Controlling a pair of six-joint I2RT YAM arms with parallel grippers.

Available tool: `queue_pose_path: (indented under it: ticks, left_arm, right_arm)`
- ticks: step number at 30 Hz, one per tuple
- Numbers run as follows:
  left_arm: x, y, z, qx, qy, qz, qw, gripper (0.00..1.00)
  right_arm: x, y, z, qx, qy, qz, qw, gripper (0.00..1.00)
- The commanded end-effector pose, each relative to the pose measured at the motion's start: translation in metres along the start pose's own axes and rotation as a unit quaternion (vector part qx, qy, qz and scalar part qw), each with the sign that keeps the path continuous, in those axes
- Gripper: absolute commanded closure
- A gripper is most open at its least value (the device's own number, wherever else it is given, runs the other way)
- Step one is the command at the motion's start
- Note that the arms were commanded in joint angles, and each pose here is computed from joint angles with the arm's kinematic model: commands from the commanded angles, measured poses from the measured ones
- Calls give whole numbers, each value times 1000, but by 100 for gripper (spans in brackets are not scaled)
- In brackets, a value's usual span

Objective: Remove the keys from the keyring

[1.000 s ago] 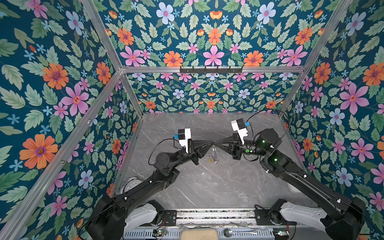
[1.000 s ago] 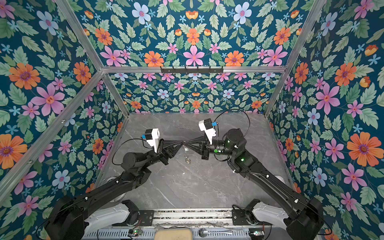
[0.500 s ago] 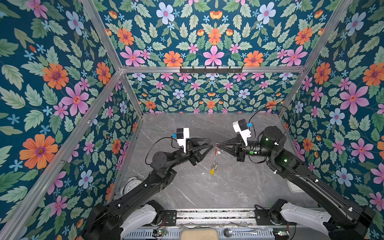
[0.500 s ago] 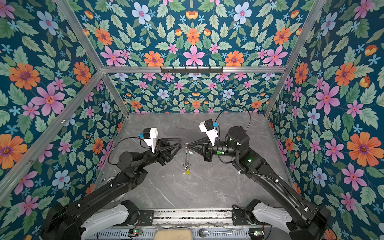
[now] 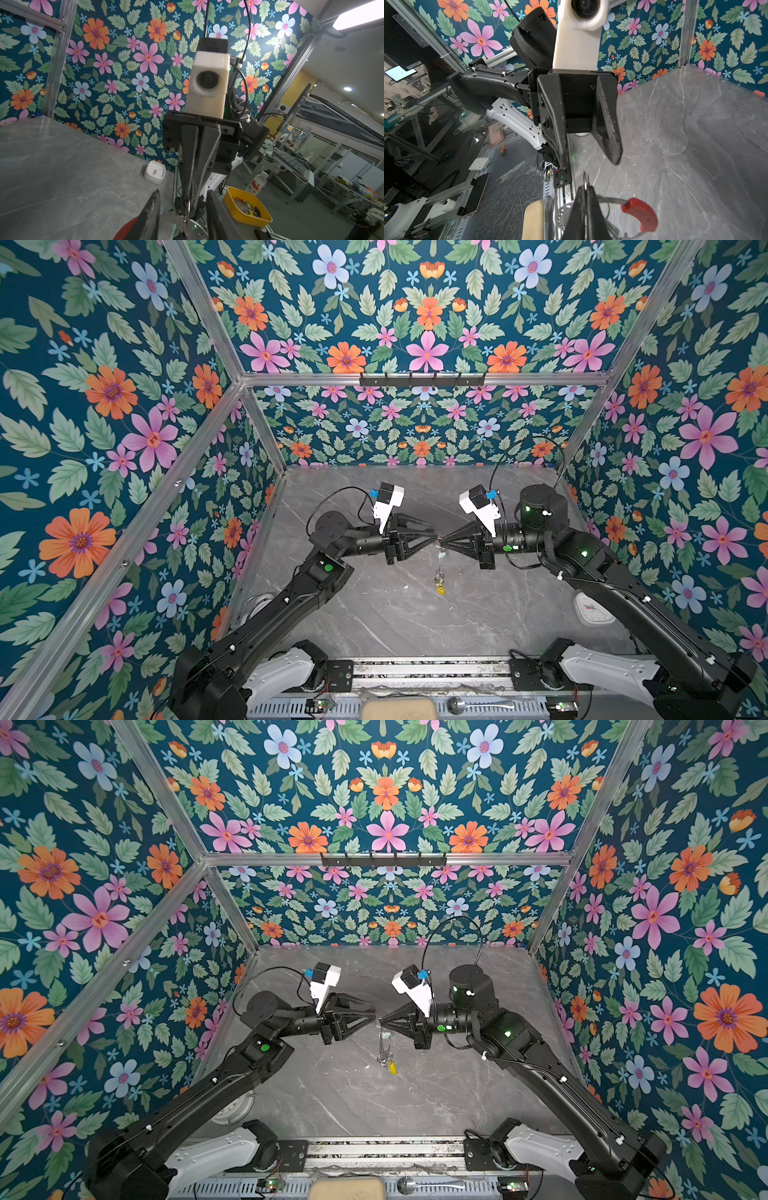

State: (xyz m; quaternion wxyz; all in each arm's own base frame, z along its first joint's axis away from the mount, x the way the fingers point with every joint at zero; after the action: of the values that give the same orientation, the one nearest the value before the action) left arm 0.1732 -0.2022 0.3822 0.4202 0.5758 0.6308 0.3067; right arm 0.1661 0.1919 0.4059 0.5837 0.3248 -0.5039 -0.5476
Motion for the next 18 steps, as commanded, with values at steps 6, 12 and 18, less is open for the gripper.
queue_pose_path:
  ticks: [6, 12, 18]
  left_arm:
    - [-3, -4, 3, 18, -12, 37, 999, 62]
    - [-2, -2, -2, 10, -24, 36, 999, 76]
    - [-3, -2, -3, 11, -35, 37, 999, 80]
  right_arm:
    - [4, 6, 2, 24, -21, -11, 999, 100]
    - [4, 7, -2, 23, -44, -12, 999, 100]
    - [3, 8, -6, 18, -62, -12, 998, 100]
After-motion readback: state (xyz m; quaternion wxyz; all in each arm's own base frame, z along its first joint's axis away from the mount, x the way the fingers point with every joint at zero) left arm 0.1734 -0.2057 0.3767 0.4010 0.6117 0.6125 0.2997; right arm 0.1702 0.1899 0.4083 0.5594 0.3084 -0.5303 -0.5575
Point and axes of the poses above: each gripper's point midway between its finger pads, its own x axis back along the fingers, its own z axis along the line the jaws close on, y = z × x, the point moved 10 cm from there along x, back along the fingers, and after that the axes turned 2 degrees about x, right-handed, at the moved point
